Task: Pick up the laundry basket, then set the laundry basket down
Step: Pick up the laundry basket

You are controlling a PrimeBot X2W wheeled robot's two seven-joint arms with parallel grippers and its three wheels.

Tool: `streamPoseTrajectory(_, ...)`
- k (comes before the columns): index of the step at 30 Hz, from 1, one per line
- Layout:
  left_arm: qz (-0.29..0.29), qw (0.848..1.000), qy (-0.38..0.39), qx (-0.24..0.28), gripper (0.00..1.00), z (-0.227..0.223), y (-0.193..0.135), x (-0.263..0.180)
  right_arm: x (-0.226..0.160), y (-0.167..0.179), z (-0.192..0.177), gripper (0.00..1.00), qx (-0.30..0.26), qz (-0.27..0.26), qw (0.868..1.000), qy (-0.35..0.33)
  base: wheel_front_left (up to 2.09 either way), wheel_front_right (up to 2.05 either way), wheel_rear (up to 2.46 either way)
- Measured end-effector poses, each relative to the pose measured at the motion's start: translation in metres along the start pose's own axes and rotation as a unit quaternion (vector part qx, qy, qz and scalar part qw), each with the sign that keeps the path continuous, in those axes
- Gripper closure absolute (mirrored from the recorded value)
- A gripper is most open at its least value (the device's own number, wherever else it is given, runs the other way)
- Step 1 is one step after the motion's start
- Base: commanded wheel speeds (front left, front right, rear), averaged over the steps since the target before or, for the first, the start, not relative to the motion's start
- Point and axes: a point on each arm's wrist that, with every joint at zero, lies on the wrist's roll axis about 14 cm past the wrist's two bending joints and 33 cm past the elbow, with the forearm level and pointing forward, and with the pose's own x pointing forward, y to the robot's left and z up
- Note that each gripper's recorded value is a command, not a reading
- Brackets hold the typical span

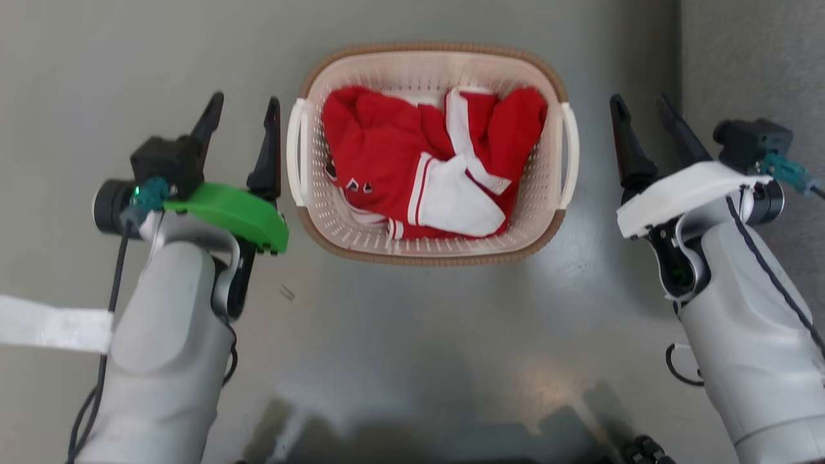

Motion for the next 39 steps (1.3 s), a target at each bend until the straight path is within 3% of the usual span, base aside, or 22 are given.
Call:
streamPoseTrajectory(18,-0.004,0.993,0.121,-0.002,0.0,-0.097,0.02,0.044,0.044,-0.012,-0.093,0.0,0.026,-0.003,0.991,0.13,0.0,0.0,0.0)
streamPoseTrajectory(32,-0.004,0.976,0.216,-0.033,0.0,-0.164,0.025,0.044,0.055,-0.022,-0.142,0.0,0.027,-0.007,0.98,0.199,0.0,0.0,0.0)
streamPoseTrajectory(39,-0.007,0.971,0.235,-0.034,0.0,-0.174,0.025,0.045,0.055,-0.02,-0.154,0.0,0.028,-0.004,0.976,0.218,0.0,0.0,0.0)
